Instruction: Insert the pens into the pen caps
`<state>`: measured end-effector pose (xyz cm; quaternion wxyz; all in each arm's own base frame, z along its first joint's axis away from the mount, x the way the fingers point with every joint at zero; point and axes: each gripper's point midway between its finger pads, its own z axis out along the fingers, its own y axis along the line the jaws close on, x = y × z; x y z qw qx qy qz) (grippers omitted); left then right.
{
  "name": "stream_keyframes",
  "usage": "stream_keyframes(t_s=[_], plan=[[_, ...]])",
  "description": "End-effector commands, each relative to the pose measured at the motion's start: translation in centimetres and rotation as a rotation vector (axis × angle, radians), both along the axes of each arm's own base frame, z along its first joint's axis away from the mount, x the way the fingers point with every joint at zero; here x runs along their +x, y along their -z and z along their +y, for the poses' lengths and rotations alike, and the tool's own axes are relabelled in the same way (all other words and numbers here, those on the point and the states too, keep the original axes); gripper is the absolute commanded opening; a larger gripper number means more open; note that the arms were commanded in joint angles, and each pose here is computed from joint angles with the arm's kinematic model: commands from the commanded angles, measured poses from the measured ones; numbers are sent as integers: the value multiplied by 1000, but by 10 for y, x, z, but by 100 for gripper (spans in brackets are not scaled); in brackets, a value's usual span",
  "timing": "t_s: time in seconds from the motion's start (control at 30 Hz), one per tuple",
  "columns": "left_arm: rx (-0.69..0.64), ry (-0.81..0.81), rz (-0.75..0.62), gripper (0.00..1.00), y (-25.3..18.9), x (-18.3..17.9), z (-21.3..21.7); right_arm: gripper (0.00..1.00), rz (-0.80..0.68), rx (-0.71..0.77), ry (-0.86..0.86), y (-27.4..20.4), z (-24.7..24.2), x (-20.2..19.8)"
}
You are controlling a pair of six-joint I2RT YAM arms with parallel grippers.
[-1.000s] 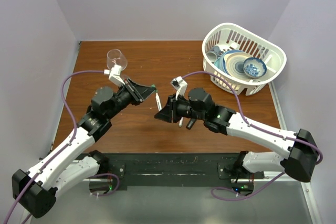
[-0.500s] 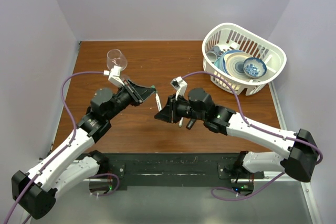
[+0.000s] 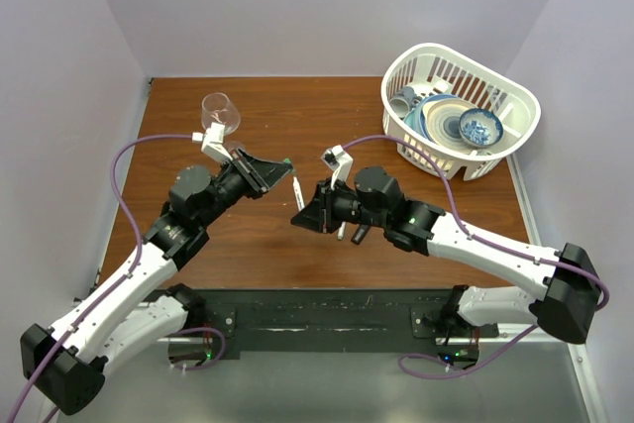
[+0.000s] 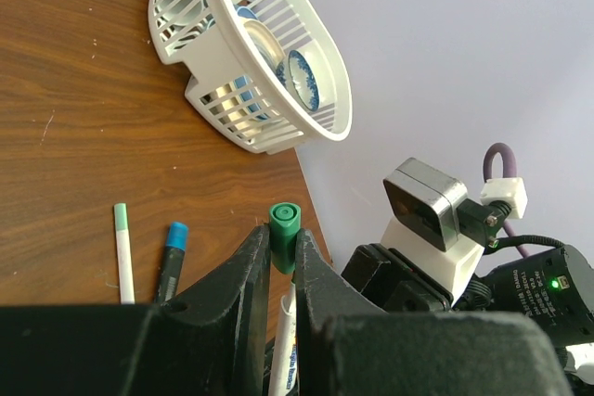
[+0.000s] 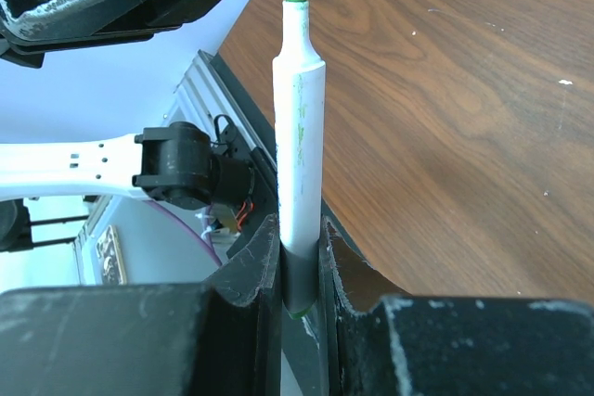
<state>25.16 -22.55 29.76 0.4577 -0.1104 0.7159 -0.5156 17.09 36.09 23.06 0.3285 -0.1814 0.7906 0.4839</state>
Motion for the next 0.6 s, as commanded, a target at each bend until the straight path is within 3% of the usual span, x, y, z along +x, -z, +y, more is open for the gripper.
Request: stream_keyframes(t_s=[0.0,0.57], plan=[[-42,-1,-69,0,-29,-1,0,0,-18,52,5,-15,5,1],[-30,94,-84,0,-21,-17,-8,0,-23,49,12,-16,8,5]])
